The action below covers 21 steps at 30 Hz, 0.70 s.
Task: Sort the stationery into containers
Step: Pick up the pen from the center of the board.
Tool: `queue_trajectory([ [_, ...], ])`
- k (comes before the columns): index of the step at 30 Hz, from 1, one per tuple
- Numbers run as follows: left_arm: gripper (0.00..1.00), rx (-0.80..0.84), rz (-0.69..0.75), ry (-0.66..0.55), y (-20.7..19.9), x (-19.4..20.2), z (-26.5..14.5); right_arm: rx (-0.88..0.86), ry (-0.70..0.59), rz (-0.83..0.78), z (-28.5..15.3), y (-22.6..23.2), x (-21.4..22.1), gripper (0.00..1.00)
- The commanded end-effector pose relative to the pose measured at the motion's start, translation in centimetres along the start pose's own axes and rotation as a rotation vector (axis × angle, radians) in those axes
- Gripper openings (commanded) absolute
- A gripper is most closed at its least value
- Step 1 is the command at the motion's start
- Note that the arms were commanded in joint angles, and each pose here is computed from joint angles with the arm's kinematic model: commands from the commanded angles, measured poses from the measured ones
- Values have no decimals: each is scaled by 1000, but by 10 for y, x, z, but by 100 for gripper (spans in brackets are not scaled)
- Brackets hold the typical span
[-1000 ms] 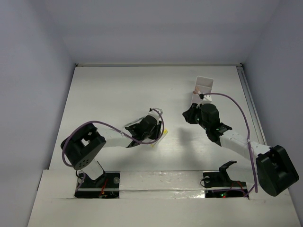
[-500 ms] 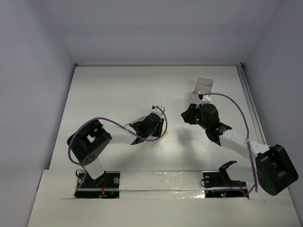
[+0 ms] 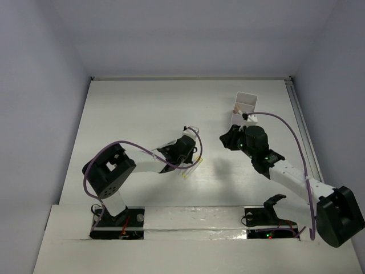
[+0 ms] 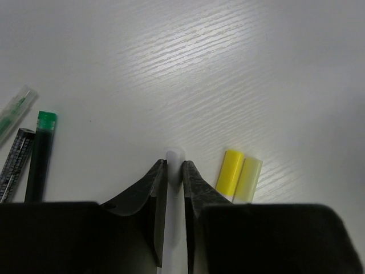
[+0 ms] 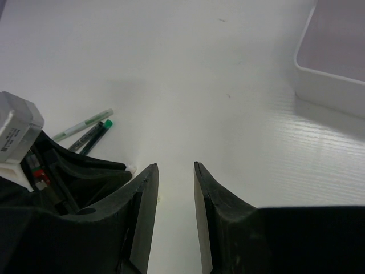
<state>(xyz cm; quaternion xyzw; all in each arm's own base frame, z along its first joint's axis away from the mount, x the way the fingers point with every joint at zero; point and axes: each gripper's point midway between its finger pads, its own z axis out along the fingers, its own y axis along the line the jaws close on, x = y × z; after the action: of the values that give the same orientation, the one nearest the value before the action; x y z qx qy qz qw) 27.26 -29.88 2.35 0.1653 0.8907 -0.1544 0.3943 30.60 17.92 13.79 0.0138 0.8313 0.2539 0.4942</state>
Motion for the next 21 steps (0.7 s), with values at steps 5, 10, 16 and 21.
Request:
queue_trajectory([
  [5, 0, -96, 43, -100, 7, -54, -17, -49, -62, -9, -12, 17, -23, 38],
  [10, 0, -99, 6, -236, -3, -114, -39, -31, -84, -8, -18, 13, -26, 37],
  [16, 0, 48, -114, -421, -42, -192, -57, 36, -196, 27, -40, 1, -46, 35],
  [21, 0, 191, -220, -544, -74, -247, -53, 54, -239, 117, -60, -7, -45, 3],
])
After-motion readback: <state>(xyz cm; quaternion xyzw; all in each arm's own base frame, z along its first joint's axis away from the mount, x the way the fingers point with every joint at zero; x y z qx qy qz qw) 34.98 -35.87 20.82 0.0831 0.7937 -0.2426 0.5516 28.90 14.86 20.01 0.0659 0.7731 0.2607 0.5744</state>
